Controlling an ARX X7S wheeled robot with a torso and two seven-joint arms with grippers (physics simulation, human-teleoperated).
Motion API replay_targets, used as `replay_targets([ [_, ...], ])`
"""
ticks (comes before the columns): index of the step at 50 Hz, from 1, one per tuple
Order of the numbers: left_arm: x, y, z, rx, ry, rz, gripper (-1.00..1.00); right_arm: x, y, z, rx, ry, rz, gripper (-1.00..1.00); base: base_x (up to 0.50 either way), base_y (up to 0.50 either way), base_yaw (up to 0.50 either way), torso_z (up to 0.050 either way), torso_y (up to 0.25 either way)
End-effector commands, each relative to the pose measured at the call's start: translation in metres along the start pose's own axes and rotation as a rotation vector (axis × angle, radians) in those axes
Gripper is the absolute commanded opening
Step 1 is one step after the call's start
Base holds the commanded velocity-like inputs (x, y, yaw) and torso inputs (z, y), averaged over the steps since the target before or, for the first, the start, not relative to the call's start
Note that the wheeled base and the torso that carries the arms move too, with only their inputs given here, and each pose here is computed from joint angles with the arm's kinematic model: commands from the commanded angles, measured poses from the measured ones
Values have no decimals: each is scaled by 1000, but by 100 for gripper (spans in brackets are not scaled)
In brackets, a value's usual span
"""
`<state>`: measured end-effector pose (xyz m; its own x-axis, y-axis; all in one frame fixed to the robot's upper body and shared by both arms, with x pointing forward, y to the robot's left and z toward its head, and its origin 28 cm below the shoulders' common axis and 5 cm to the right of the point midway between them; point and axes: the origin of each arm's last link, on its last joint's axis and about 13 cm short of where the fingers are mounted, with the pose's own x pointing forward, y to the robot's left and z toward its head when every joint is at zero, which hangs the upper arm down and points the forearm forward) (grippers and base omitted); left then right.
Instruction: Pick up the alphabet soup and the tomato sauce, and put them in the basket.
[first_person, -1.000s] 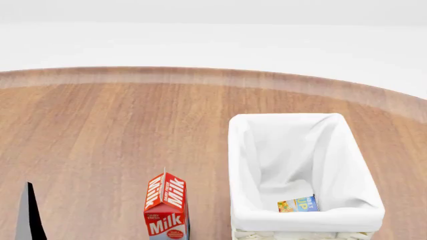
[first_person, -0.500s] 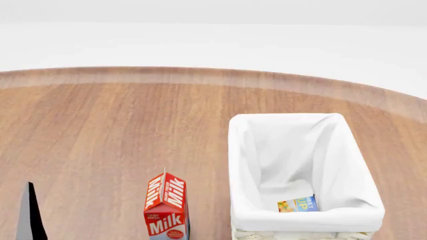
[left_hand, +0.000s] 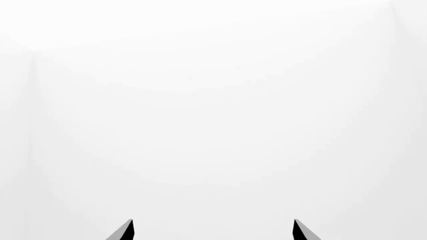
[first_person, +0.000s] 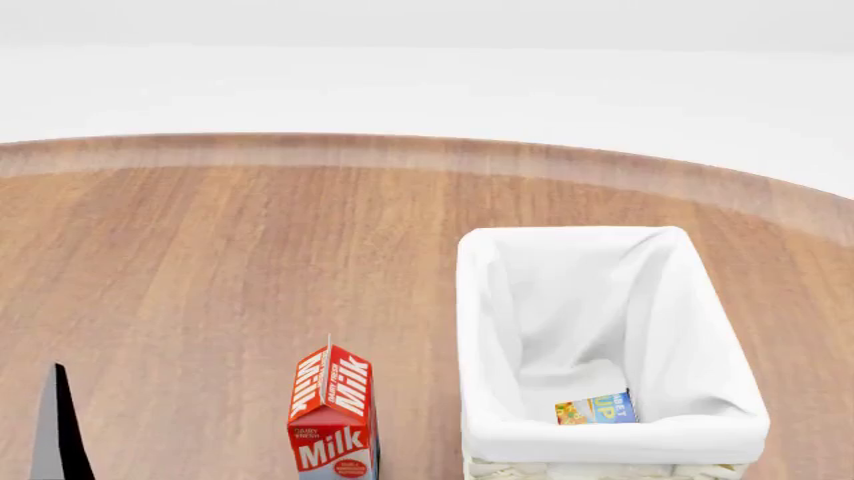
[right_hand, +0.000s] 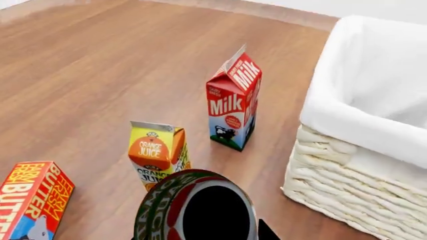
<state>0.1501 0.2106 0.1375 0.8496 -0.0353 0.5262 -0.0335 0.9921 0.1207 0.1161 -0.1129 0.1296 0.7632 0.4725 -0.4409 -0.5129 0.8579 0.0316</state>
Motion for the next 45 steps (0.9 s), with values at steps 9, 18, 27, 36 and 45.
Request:
replay_targets([
  [9,0,0,0,1,-3,1,100,-17,-9,50,-56,-191,-76,-100,0,0,0,0,0],
  [18,1,1,2,0,-7,2,100,-19,-15,77,-45,-282,-99,-100,0,0,0,0,0],
  [27,1,1,1,-2,-5,3,100,-17,-23,97,-38,-350,-129,-100,0,0,0,0,0],
  [36,1,2,0,-1,-3,5,100,0,-43,112,-29,-399,-220,-100,0,0,0,0,0],
  [45,1,1,0,-1,-2,4,100,16,-61,126,9,-439,-290,-100,0,0,0,0,0],
])
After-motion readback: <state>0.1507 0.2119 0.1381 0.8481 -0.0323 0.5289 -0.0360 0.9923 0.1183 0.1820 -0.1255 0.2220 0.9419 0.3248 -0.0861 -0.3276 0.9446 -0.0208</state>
